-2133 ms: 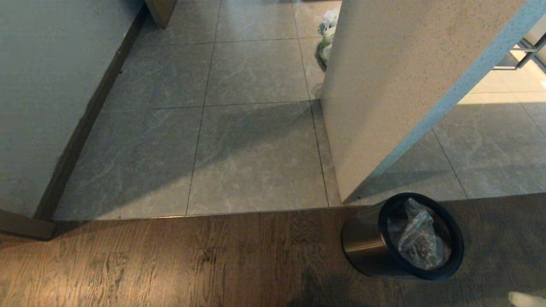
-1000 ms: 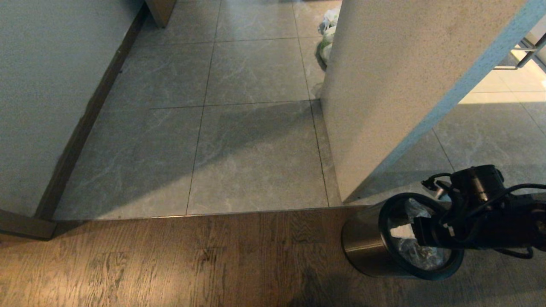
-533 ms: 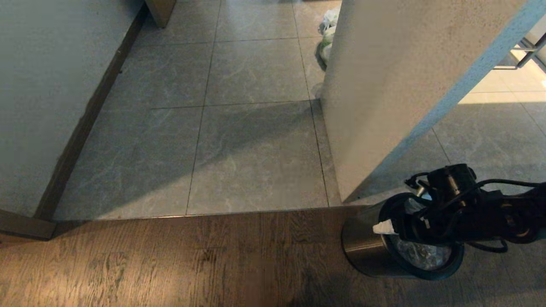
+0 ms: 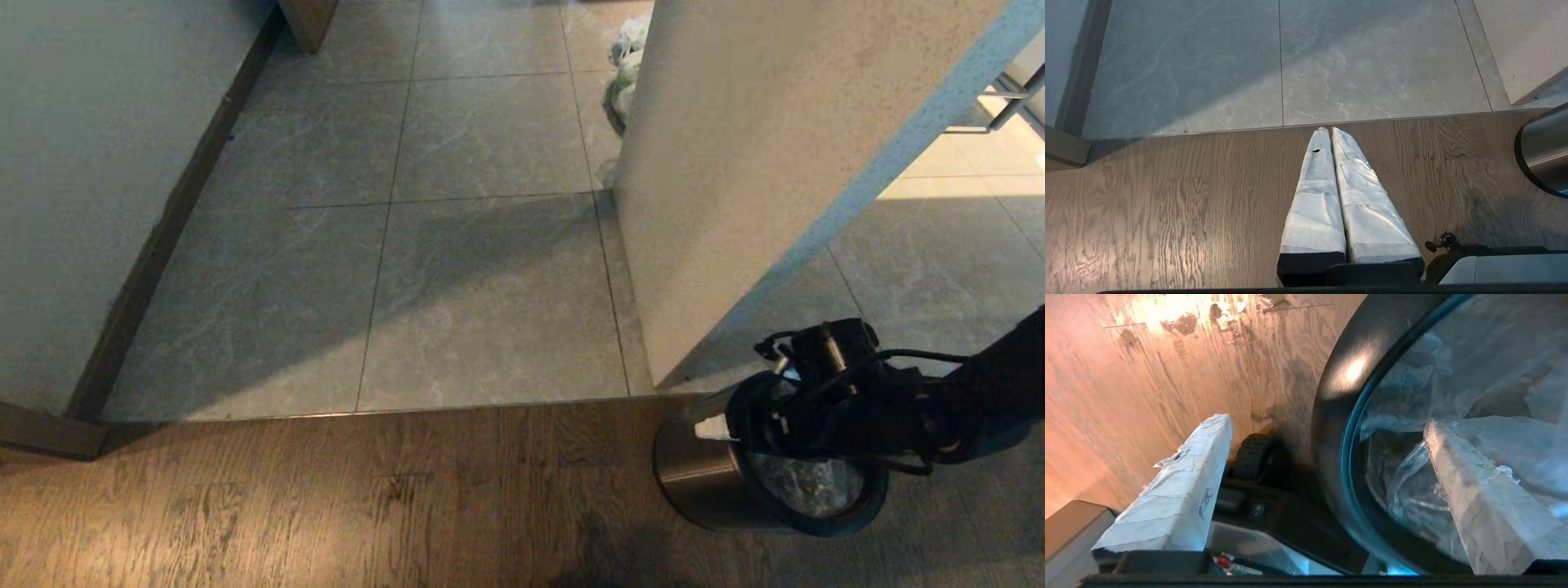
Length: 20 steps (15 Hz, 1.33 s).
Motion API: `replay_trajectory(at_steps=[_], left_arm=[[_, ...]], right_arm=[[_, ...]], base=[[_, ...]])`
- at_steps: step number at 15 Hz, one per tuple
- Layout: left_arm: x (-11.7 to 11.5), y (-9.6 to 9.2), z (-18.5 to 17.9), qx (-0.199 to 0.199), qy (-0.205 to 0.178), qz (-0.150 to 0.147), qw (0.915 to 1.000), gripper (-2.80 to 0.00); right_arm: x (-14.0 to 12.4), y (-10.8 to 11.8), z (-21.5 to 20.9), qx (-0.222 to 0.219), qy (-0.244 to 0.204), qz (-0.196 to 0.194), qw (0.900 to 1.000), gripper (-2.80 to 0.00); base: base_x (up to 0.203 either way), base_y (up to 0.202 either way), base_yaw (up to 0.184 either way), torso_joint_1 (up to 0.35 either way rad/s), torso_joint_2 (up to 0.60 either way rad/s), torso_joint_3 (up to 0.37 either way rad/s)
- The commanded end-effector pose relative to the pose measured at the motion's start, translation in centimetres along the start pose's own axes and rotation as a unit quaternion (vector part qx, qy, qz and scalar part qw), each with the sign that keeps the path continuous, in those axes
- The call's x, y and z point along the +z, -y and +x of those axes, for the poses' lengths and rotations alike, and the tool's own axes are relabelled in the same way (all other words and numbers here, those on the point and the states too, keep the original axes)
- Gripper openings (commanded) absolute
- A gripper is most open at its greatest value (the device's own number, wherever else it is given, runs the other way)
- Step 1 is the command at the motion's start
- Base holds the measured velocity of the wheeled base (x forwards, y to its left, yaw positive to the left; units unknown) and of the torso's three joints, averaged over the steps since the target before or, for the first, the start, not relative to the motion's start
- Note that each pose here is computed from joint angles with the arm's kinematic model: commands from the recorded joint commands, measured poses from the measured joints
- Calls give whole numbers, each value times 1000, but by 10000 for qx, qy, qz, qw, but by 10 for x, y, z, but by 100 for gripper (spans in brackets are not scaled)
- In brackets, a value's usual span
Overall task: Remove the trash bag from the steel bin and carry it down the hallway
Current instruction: Place the outer trash can on the ground
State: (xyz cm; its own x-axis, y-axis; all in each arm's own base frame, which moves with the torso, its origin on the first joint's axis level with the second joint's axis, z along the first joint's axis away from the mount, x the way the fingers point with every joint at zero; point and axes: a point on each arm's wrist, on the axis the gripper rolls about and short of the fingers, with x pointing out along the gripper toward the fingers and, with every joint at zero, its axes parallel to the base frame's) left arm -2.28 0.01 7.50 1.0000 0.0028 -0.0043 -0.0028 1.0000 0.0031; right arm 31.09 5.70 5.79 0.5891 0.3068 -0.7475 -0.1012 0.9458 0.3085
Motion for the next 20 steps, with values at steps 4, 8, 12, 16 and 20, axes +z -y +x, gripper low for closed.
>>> replay_trajectory(at_steps=[4, 8, 12, 16, 20], left_arm=[[0, 0, 0, 2, -2, 0, 10000, -280], [0, 0, 0, 2, 1, 0, 10000, -280], [0, 0, 0, 2, 0, 0, 10000, -280], [0, 0, 0, 2, -2, 0, 10000, -280], [0, 0, 0, 2, 4, 0, 10000, -280]], right_arm=[[1, 1, 13, -109, 104, -53, 9999, 0], [-1, -5, 23, -361, 187, -162, 9990, 0], [-2, -9, 27, -319, 166, -223, 9991, -280], [-5, -12, 33, -710, 163, -310, 9969, -280], [-4, -14, 26, -715, 248, -335, 9966, -280]], base=[[0, 0, 0, 0, 0, 0], [0, 0, 0, 0, 0, 0], [0, 0, 0, 0, 0, 0], [0, 0, 0, 0, 0, 0], [0, 0, 0, 0, 0, 0]])
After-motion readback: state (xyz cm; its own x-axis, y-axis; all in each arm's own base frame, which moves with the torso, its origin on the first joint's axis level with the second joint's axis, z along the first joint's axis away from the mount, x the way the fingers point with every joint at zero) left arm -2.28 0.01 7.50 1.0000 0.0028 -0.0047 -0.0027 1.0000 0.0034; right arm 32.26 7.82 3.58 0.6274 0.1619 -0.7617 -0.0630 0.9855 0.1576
